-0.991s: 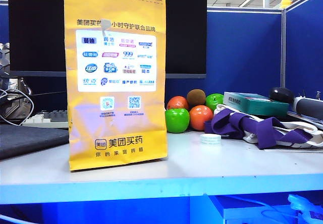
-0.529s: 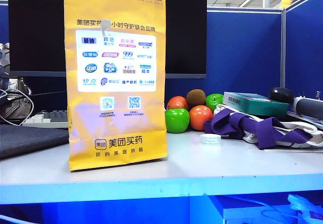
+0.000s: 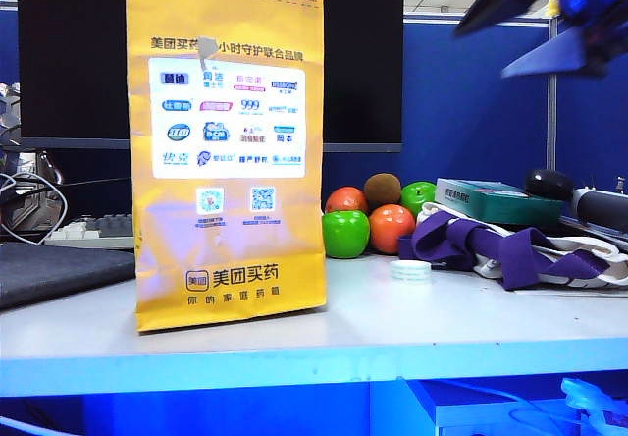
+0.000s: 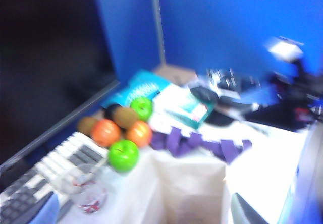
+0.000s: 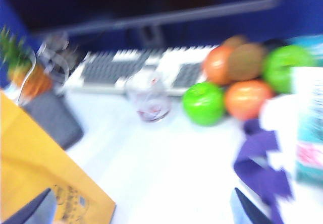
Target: Pick up the transparent tape and throw it into the yellow paper bag.
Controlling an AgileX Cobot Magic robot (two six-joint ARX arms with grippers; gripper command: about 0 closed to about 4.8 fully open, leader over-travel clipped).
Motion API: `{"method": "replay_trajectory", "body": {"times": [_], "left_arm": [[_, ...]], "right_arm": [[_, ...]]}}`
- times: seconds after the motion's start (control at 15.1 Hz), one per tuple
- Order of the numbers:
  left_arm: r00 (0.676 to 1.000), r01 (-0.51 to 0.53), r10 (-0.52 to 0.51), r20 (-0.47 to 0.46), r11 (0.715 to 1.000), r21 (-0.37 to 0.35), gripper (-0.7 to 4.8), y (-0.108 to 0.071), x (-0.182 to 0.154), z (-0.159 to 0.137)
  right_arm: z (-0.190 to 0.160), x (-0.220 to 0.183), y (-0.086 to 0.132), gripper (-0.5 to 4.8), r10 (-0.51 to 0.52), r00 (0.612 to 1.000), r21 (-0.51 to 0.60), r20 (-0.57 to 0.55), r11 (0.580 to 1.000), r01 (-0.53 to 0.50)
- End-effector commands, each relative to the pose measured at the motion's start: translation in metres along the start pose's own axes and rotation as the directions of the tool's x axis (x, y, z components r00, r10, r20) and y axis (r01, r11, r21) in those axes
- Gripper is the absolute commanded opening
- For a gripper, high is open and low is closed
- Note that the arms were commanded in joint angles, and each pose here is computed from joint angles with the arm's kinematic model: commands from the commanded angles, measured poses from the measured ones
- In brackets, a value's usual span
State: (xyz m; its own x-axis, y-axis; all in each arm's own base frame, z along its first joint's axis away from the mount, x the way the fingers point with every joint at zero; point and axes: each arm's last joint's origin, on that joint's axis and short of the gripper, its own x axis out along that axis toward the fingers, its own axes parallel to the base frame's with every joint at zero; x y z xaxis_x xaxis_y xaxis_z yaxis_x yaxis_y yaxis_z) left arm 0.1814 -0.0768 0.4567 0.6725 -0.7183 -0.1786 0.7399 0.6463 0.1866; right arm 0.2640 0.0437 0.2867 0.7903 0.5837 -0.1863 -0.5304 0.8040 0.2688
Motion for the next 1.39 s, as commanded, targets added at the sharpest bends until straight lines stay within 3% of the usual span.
{"method": "replay_trajectory", "body": {"times": [0.07,0.26,0.33,0.53,0.79,1.12,1.39], "left_arm": [[0.982,-0.079,0.094,-0.162,0.992,0.098,4.79,-0.007,0.037,0.014],[0.952,-0.134,0.181,-0.246,0.972,0.195,4.79,-0.030,0.084,0.027],[0.951,-0.093,0.149,-0.270,0.973,0.209,4.79,-0.045,0.106,0.030],[0.950,-0.029,0.083,-0.302,0.983,0.181,4.79,-0.064,0.131,0.024],[0.962,0.061,-0.002,-0.272,0.976,0.208,4.79,-0.097,0.141,0.028],[0.947,0.101,-0.030,-0.319,0.973,0.209,4.79,-0.109,0.160,0.017],[0.948,0.097,-0.026,-0.318,0.973,0.211,4.79,-0.109,0.163,0.016]], "right_arm": [[0.013,0.029,-0.015,4.79,-0.014,0.999,-0.071,-0.052,0.997,0.011],[0.006,0.048,-0.027,4.79,-0.123,0.981,-0.140,-0.151,0.985,0.102],[-0.006,0.058,-0.034,4.79,-0.168,0.966,-0.146,-0.198,0.979,0.141],[-0.033,0.079,-0.041,4.79,-0.158,0.940,-0.116,-0.301,0.985,0.129],[-0.070,0.123,-0.037,4.79,-0.127,0.919,-0.132,-0.373,0.988,0.083],[-0.069,0.161,-0.038,4.79,-0.128,0.906,-0.168,-0.405,0.984,0.064],[-0.075,0.159,-0.039,4.79,-0.154,0.870,-0.167,-0.468,0.982,0.084]]}}
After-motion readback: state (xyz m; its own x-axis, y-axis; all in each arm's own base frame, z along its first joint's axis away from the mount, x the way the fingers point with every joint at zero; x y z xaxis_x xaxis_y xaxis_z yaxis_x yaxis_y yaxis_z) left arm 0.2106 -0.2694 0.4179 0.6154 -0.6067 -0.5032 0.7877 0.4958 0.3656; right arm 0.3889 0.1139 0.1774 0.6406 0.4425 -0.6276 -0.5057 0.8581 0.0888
